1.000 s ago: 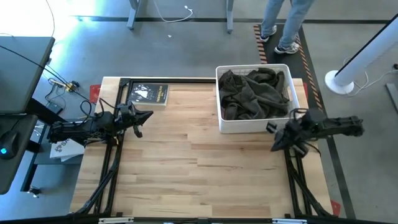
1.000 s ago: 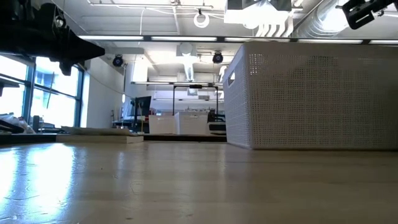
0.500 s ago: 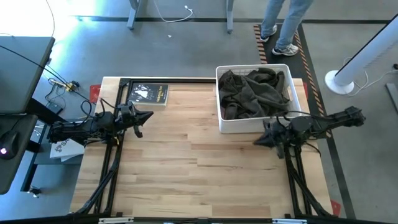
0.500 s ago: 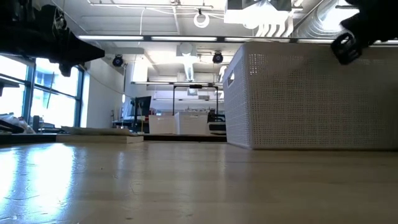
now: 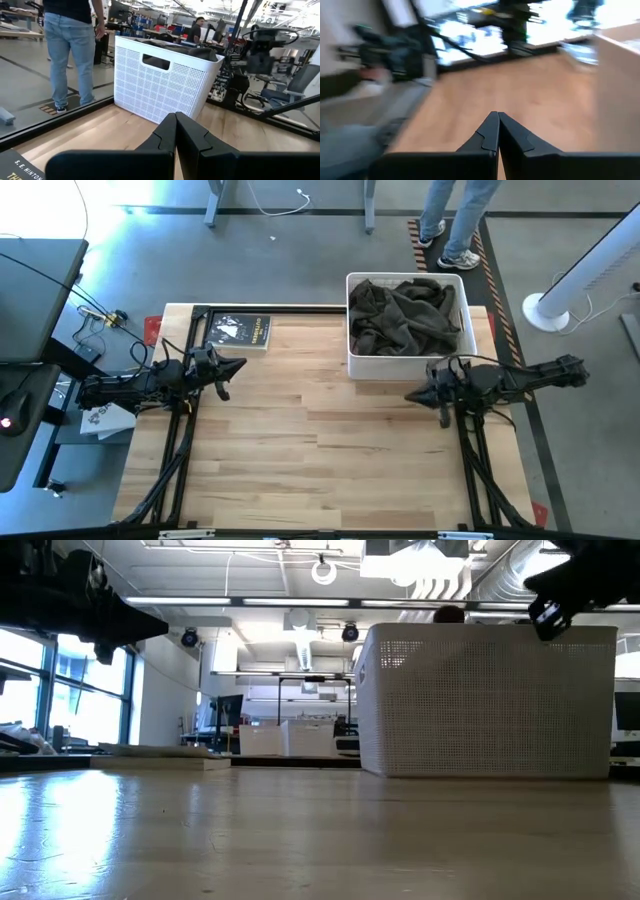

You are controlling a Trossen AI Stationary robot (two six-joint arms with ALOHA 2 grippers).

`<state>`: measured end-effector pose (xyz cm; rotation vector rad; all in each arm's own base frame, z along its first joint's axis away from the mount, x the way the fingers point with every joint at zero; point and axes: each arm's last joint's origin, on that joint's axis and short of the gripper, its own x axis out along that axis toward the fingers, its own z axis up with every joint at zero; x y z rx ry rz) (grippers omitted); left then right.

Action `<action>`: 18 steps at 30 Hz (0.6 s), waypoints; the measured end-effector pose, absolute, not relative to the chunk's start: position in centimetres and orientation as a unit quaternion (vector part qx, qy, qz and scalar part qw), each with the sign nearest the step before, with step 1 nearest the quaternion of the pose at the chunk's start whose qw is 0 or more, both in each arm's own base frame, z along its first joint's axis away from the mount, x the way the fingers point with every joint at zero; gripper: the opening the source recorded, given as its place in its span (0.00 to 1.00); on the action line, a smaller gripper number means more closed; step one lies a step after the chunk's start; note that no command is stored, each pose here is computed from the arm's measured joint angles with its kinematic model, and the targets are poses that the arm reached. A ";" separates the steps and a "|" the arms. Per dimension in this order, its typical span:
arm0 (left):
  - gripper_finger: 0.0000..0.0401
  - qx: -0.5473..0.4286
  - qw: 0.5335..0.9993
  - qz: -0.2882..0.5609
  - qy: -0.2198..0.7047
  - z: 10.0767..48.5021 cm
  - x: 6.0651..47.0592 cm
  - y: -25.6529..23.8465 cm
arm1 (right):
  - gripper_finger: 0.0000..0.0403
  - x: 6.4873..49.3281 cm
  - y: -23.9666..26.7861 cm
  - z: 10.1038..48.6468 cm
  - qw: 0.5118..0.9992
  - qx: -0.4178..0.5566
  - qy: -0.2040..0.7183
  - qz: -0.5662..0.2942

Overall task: Sort clothes
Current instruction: Return to Home Position

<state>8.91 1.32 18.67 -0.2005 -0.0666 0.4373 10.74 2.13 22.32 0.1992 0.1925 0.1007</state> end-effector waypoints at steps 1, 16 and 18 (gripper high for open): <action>0.00 -0.099 0.971 0.217 -0.033 18.7 8.9 1.3 | 0.00 10.7 2.3 22.5 0.988 0.105 0.088 0.071; 0.00 -0.094 0.974 0.204 -0.030 18.7 8.9 1.2 | 0.00 6.8 1.4 23.6 0.993 0.109 -0.012 0.050; 0.00 -0.094 0.974 0.204 -0.030 18.7 9.0 1.2 | 0.00 7.2 1.6 22.8 0.992 0.112 -0.003 0.066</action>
